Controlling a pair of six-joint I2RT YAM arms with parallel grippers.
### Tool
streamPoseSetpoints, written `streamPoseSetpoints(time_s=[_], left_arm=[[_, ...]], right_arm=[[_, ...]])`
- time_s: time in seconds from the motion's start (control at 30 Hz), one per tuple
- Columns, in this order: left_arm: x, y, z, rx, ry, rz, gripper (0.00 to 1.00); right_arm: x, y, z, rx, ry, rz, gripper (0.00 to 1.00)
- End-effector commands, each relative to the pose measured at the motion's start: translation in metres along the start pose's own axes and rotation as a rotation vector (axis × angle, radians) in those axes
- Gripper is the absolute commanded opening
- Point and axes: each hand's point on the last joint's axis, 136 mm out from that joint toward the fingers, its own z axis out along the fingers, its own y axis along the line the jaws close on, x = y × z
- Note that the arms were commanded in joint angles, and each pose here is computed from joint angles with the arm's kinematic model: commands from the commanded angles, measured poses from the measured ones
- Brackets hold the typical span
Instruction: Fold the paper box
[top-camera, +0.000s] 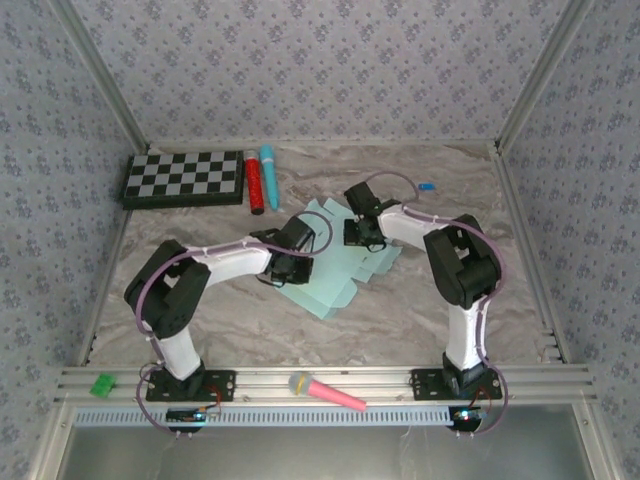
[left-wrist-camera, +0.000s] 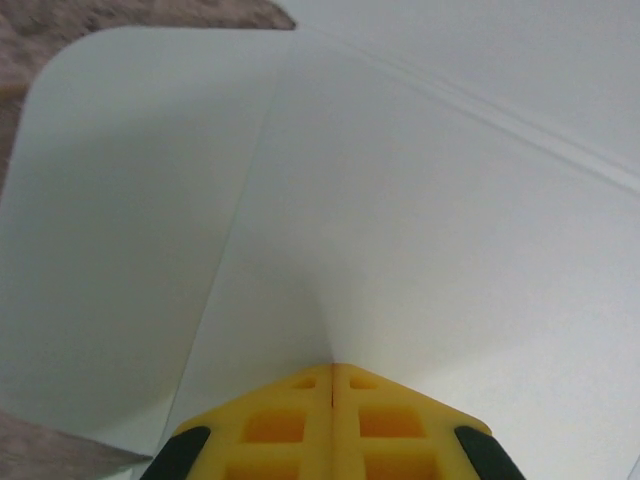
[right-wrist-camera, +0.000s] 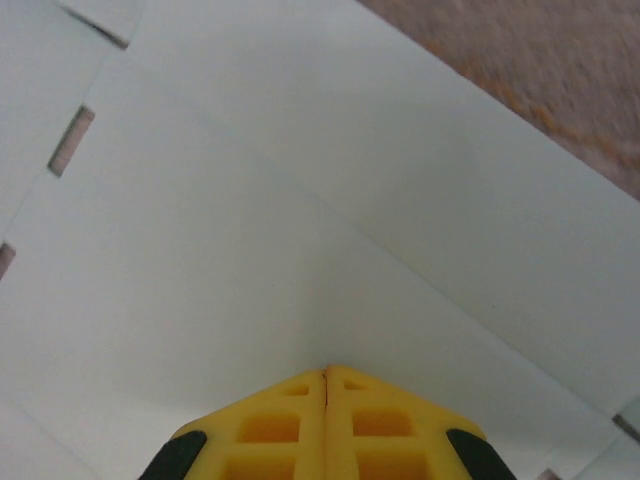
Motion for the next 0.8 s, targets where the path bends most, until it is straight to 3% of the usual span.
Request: streamPoseSetpoints(time_s=[0.0, 0.17, 0.43, 0.77], left_arm=[[0.004, -0.006, -0.006, 0.006, -0.006, -0.039, 0.00], [-0.028, -0.019, -0.033, 0.021, -0.070, 0.006, 0.00], [-0.114, -0.031, -0.066, 0.066, -0.175, 0.060, 0.14], [-0.205, -0.030, -0.038, 0.069, -0.177, 0.122, 0.30]], right_arm=[[0.006, 0.003, 0.007, 0.021, 0.052, -0.079, 0.04], [-0.005, 0.011, -0.007, -0.016, 0.027, -0.102, 0.04], [-0.019, 0.012, -0.025, -0.061, -0.027, -0.071, 0.05], [-0.004, 0.007, -0.010, -0.095, 0.003, -0.021, 0.02]])
